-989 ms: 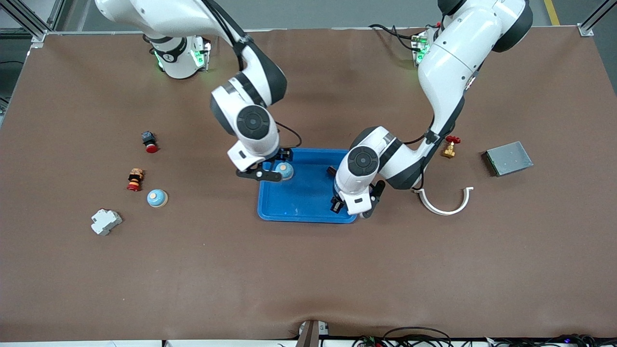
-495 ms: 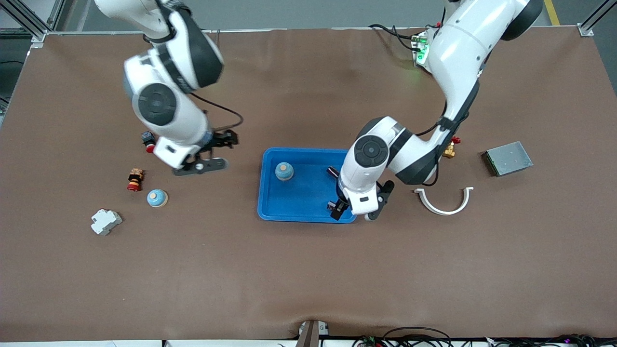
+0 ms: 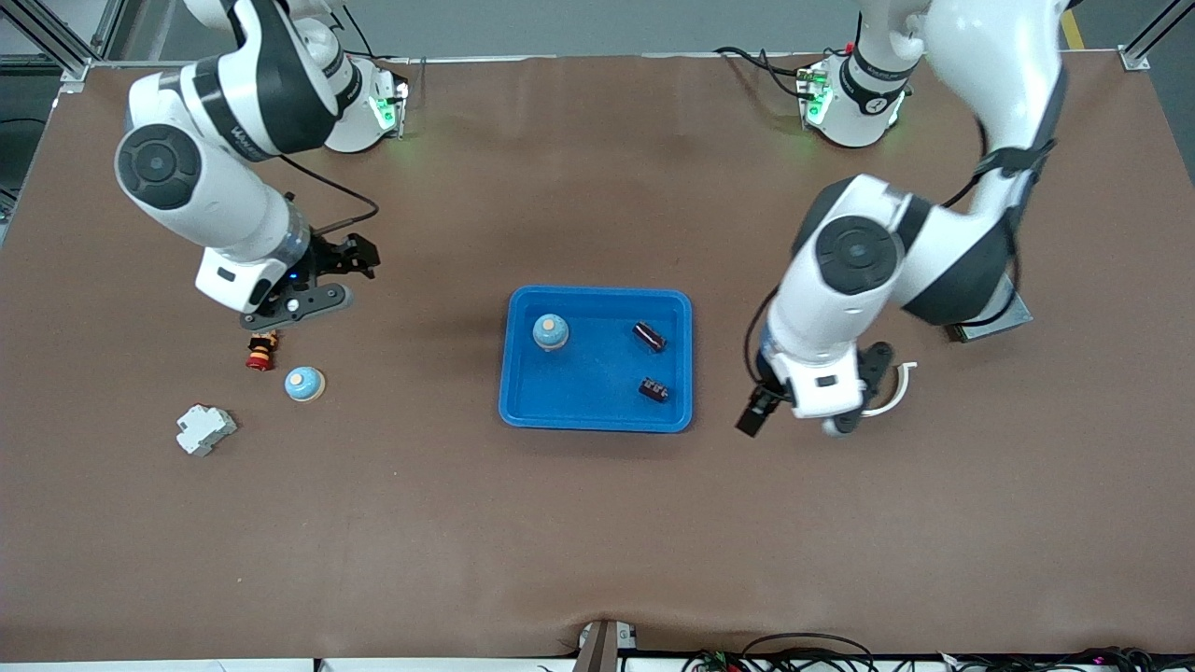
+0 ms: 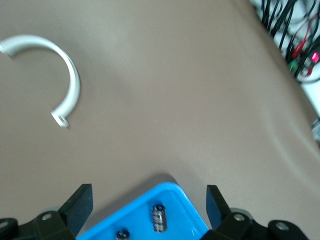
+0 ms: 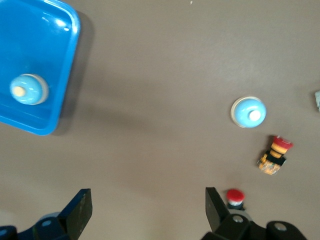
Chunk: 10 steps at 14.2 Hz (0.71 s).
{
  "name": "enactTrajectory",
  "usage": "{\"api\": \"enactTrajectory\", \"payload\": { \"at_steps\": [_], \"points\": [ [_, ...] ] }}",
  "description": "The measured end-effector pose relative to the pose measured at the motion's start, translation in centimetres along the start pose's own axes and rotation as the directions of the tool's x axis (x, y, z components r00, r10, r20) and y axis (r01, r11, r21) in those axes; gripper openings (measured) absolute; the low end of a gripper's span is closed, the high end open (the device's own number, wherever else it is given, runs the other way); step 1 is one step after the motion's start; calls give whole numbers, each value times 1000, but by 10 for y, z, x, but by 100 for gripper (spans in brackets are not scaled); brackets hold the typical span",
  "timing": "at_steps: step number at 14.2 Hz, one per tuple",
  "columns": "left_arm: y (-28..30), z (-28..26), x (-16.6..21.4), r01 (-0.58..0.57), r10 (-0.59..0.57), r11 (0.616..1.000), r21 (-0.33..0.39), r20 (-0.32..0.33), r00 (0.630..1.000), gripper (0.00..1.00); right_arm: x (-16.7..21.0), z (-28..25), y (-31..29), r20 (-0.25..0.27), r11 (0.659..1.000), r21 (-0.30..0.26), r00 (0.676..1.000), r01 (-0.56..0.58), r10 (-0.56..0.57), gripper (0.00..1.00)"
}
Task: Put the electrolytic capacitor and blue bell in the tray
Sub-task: 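Grasp the second blue bell with the right gripper while the left gripper withdraws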
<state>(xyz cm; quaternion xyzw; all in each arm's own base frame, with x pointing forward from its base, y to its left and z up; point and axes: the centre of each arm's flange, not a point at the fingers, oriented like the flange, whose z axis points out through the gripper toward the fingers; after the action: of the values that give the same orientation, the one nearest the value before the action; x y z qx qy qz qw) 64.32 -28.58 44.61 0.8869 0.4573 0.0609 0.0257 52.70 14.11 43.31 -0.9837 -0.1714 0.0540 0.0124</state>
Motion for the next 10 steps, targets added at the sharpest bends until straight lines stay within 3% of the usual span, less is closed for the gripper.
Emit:
{"api": "enactTrajectory", "payload": {
  "at_steps": [3, 7, 10],
  "points": [
    [-26, -50, 45, -21, 21, 1000, 15, 1, 1000, 100, -12, 38, 37, -56, 997, -10, 995, 83, -83, 100],
    [-70, -94, 90, -247, 246, 963, 105, 21, 969, 100, -24, 59, 97, -92, 979, -31, 975, 200, -202, 100],
    [-89, -106, 125, -367, 364, 922, 121, 46, 930, 100, -19, 97, 134, -99, 963, -42, 958, 266, -269, 100]
  ]
}}
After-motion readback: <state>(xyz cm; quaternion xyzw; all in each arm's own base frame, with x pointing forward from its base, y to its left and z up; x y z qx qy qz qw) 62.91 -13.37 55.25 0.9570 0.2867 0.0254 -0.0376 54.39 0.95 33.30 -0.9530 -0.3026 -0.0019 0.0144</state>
